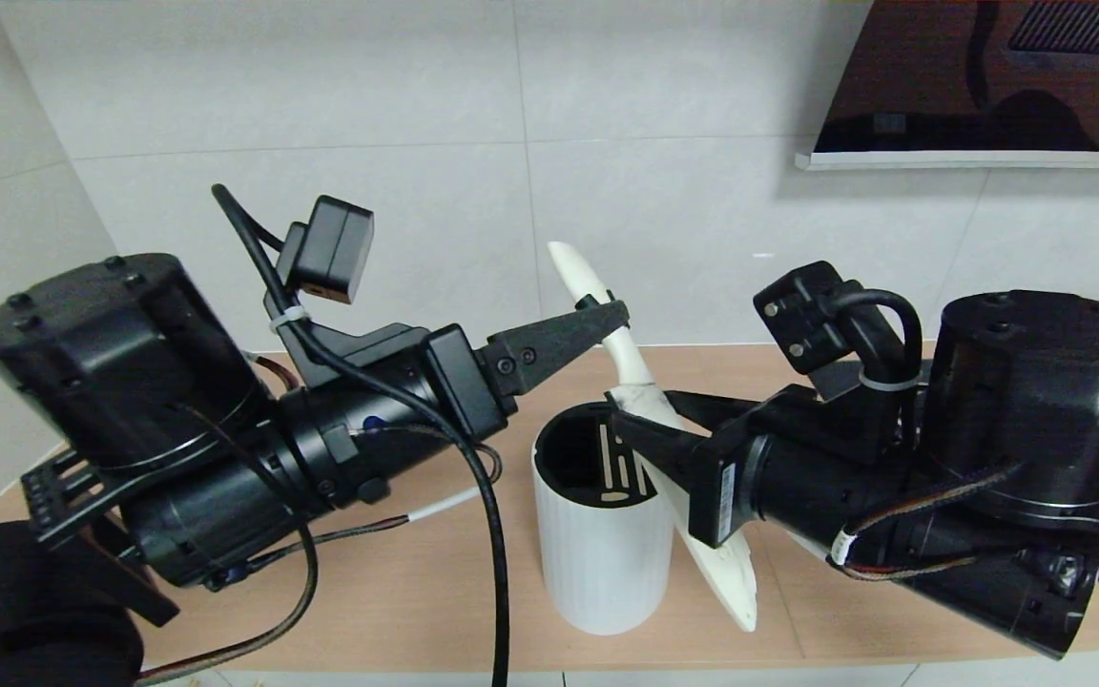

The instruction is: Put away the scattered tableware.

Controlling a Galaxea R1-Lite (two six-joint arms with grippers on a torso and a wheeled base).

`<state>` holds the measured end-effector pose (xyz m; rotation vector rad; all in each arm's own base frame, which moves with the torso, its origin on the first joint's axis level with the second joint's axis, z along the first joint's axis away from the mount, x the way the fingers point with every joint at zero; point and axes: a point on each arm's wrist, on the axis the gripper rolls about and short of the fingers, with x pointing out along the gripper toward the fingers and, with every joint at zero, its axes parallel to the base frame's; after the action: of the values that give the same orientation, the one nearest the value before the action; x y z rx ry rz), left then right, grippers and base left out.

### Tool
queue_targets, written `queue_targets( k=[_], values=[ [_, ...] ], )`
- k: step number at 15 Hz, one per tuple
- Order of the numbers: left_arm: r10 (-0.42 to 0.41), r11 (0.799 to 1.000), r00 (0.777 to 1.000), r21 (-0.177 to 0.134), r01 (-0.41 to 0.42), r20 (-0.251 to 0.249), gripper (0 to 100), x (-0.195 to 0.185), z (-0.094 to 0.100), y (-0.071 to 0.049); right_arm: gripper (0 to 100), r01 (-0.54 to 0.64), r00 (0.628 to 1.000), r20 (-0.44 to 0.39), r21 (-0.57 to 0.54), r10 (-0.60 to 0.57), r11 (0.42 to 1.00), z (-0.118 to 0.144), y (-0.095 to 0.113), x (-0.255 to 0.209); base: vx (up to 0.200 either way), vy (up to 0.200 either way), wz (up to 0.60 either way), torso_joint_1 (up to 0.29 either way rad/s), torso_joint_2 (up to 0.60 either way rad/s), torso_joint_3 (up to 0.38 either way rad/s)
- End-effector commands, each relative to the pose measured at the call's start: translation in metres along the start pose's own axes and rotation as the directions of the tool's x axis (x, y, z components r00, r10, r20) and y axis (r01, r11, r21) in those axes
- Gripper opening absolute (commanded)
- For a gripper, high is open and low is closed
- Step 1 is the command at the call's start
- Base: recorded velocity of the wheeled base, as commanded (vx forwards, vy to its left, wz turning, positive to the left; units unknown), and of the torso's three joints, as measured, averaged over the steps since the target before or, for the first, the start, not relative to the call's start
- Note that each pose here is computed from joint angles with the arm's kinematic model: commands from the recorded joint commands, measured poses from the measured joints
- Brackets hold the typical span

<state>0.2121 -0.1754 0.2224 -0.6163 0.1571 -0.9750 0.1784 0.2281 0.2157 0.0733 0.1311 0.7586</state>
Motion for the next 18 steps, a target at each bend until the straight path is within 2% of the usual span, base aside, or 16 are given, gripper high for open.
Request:
queue_targets(
  k=[1,5,7,9,14,15,16,18],
  values=[
    [0.011,1.0,1.0,-0.009,-0.011,-0.023,100,0.006,-0.007,0.006,0,-0.013,1.0,-0.014,-0.003,0.013,1.0,-0.004,0.004,0.003,0.0,0.0,0.0,0.0,0.0,0.0],
    [0.038,0.999,0.999,-0.015,-0.039,-0.016,100,0.014,-0.012,0.013,0,-0.035,0.999,-0.012,0.009,0.035,0.999,-0.004,0.011,0.0,0.0,0.0,0.0,0.0,0.0,0.0],
    [0.038,0.999,0.999,-0.016,-0.038,-0.008,100,0.016,-0.011,0.013,0,-0.039,0.999,-0.013,0.009,0.039,0.999,-0.004,0.012,-0.001,0.0,0.0,0.0,0.0,0.0,0.0],
    [0.032,0.999,0.999,-0.033,-0.032,-0.001,100,0.016,-0.01,0.013,0,-0.042,0.999,-0.013,0.01,0.042,0.999,-0.005,0.013,-0.001,0.0,0.0,0.0,0.0,0.0,0.0],
    [0.032,0.999,0.999,-0.033,-0.032,-0.001,100,0.017,-0.011,0.014,0,-0.043,0.999,-0.016,0.01,0.044,0.999,-0.006,0.014,-0.001,0.0,0.0,0.0,0.0,0.0,0.0],
    [0.038,0.999,0.999,-0.036,-0.038,-0.008,100,0.019,-0.013,0.016,0,-0.066,0.998,-0.017,0.008,0.066,0.998,-0.006,0.02,-0.002,0.0,0.0,0.0,0.0,0.0,0.0],
    [0.038,0.999,0.999,-0.034,-0.038,-0.008,0,0.019,-0.013,0.016,0,-0.072,0.997,-0.02,0.009,0.072,0.997,-0.006,0.022,-0.003,0.0,0.0,0.0,0.0,0.0,0.0],
    [0.041,0.998,0.999,-0.036,-0.041,-0.009,0,0.019,-0.014,0.016,0,-0.074,0.997,-0.024,0.008,0.075,0.997,-0.008,0.023,-0.003,0.0,0.0,0.0,0.0,0.0,0.0]
  ],
)
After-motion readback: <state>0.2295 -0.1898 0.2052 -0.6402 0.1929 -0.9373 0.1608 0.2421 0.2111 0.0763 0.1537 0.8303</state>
